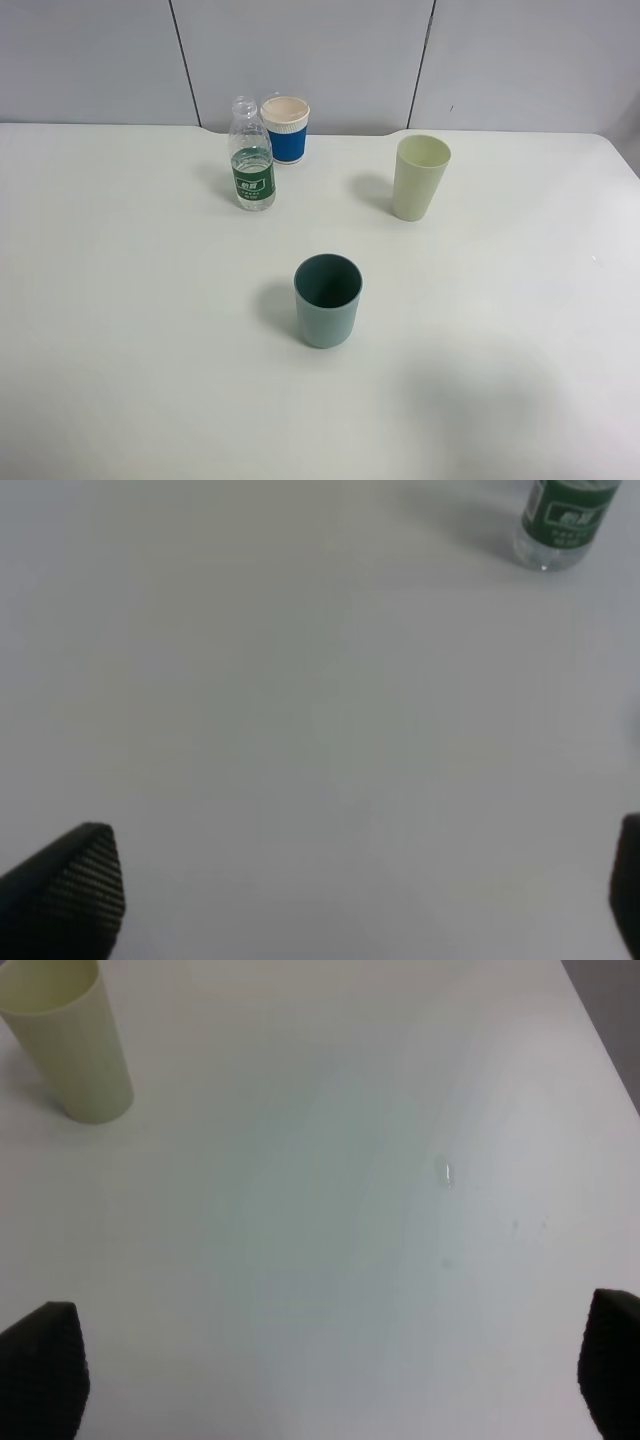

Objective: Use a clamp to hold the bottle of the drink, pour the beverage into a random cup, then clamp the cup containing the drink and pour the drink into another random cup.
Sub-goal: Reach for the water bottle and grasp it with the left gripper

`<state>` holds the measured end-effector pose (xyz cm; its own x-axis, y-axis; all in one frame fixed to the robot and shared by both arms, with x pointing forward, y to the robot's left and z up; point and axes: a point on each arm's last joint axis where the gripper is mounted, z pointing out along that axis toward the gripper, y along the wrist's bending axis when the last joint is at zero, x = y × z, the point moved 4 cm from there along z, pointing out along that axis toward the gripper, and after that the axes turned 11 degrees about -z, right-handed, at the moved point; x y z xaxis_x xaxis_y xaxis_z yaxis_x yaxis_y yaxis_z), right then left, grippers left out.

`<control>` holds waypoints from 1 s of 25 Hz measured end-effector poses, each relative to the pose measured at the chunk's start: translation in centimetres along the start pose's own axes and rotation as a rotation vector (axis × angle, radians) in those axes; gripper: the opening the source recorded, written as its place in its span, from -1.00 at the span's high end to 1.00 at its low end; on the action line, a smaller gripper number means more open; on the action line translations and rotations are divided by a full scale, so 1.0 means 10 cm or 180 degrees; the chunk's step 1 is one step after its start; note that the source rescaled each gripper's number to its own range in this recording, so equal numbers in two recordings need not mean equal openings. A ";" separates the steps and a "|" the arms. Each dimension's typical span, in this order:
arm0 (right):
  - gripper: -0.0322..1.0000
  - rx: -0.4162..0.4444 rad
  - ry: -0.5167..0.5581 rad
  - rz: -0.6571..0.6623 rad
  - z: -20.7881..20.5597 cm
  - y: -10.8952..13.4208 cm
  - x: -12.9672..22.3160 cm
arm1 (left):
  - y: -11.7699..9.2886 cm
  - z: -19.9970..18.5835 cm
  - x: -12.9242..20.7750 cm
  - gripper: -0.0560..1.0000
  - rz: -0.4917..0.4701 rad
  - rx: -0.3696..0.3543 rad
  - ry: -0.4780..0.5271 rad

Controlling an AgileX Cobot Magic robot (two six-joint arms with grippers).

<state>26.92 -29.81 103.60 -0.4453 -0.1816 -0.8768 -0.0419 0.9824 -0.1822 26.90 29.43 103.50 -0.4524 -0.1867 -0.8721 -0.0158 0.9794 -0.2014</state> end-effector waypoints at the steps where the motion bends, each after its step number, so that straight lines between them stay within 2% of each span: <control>1: -0.98 0.0000 0.0000 0.0000 0.00 0.00 0.00 | 0.00 0.00 0.00 -0.93 0.0000 0.0000 0.0000; 25: -0.98 0.0000 0.0000 0.0000 0.00 0.00 0.00 | 0.00 0.00 0.00 -0.93 0.0000 0.0000 0.0000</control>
<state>26.92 -29.81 103.60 -0.4453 -0.1816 -0.8768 -0.0419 0.9824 -0.1822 26.90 29.43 103.50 -0.4524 -0.1867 -0.8721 -0.0158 0.9794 -0.2014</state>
